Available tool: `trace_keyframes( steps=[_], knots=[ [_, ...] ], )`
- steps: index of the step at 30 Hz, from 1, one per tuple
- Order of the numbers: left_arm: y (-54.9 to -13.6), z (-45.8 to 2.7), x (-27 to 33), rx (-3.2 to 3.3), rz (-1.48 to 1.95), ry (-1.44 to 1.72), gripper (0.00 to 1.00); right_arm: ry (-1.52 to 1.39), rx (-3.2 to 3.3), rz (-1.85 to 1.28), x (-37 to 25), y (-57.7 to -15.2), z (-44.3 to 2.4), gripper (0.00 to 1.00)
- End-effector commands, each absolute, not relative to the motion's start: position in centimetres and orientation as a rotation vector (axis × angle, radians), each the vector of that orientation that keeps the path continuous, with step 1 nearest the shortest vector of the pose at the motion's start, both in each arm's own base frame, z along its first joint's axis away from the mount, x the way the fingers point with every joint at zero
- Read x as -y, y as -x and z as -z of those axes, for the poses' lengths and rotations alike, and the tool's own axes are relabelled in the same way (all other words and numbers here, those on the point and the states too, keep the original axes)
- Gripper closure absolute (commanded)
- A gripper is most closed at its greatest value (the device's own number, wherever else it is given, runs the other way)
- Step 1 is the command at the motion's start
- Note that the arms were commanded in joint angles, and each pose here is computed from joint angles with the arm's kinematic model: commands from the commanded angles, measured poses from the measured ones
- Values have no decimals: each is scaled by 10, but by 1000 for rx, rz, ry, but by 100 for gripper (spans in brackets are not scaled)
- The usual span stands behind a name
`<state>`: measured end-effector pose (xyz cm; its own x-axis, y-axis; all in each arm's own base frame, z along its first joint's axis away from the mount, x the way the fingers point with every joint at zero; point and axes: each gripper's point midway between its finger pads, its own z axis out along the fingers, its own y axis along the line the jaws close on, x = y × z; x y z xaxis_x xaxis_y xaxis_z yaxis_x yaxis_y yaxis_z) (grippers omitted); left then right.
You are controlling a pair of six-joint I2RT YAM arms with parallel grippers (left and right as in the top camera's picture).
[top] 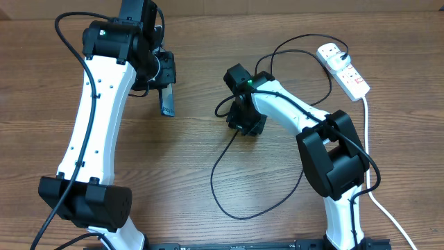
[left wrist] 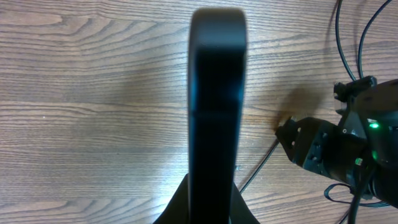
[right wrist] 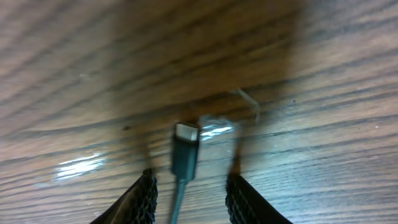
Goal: Plug charger to phone and switch on socket
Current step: 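Lift the plug with the right gripper toward the phone's bottom port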
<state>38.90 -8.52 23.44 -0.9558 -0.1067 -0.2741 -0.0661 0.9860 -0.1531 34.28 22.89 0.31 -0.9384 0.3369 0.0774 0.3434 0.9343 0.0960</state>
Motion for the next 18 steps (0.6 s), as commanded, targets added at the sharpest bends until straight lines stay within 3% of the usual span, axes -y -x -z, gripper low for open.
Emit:
trace_keyframes(
  steps=[1,6,9,18],
  knots=[
    [-389,-237,89,-2840,212,87,96,560,3020,169,-228,-339,-1,63],
    [-389,-237,89,-2840,212,87,96,563,3037,154,-226,-342,-1,64],
    [-389,-237,89,-2839,212,87,96,563,3037,153,-226,-342,0,72],
    [-389,-237,89,-2839,212,86,96,562,3055,139,-225,-344,0,74]
  ],
)
